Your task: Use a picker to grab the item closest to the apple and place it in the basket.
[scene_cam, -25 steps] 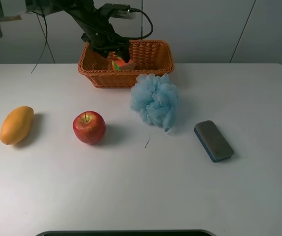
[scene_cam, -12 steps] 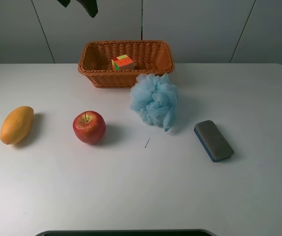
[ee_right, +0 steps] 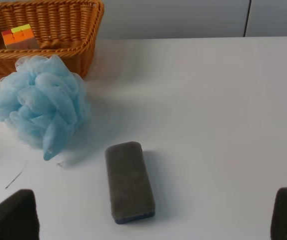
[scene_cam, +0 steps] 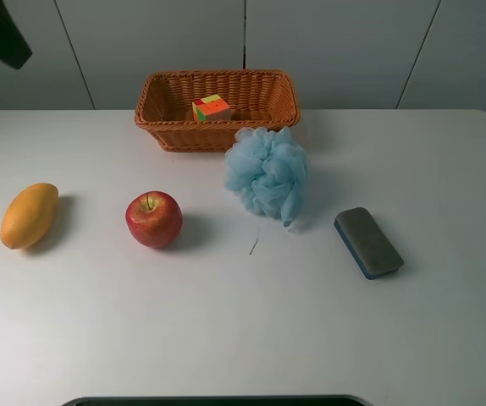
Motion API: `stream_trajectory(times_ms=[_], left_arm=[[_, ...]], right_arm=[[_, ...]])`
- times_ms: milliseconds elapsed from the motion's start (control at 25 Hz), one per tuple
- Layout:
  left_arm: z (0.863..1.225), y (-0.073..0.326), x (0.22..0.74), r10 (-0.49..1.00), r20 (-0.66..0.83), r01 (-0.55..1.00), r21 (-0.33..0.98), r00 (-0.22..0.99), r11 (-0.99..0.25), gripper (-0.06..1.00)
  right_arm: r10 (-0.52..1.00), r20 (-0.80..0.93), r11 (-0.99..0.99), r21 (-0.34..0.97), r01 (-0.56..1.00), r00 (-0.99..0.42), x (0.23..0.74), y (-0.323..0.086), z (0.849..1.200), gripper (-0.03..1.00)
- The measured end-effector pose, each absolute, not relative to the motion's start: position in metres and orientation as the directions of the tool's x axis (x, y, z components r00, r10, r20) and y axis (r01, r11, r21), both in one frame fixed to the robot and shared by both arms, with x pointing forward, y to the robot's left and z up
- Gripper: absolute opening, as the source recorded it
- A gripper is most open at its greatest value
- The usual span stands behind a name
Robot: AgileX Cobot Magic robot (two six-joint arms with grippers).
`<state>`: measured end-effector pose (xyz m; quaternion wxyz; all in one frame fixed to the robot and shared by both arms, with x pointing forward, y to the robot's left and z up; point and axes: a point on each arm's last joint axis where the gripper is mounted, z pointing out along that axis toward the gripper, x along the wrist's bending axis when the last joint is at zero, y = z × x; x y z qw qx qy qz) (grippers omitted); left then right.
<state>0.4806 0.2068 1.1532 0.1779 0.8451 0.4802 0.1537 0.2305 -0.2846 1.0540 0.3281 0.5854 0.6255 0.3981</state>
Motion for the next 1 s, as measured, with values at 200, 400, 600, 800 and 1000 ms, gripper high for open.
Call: stream_trajectory(times_ms=[200, 400, 600, 800, 1000], left_arm=[[1.129, 0.236, 0.408, 0.871, 0.081, 0.771, 0.430, 0.485, -0.470, 0.75], [1.116, 0.259, 0.351, 0.876, 0.087, 0.743, 0.494, 0.474, -0.451, 0.75], [1.108, 0.275, 0.311, 0.880, 0.099, 0.691, 0.580, 0.465, -0.431, 0.75], [1.095, 0.290, 0.278, 0.903, 0.115, 0.640, 0.669, 0.413, -0.378, 0.75], [1.081, 0.300, 0.254, 0.951, 0.126, 0.582, 0.766, 0.281, -0.273, 0.75]], right_arm=[[0.994, 0.056, -0.002, 0.882, 0.471, -0.099, 0.230, -0.285, 1.054, 0.70], [0.994, 0.056, -0.002, 0.882, 0.471, -0.099, 0.230, -0.285, 1.054, 0.70], [0.994, 0.056, -0.002, 0.882, 0.471, -0.099, 0.230, -0.285, 1.054, 0.70], [0.994, 0.056, -0.002, 0.882, 0.471, -0.099, 0.230, -0.285, 1.054, 0.70], [0.994, 0.056, -0.002, 0.882, 0.471, -0.099, 0.230, -0.285, 1.054, 0.70]])
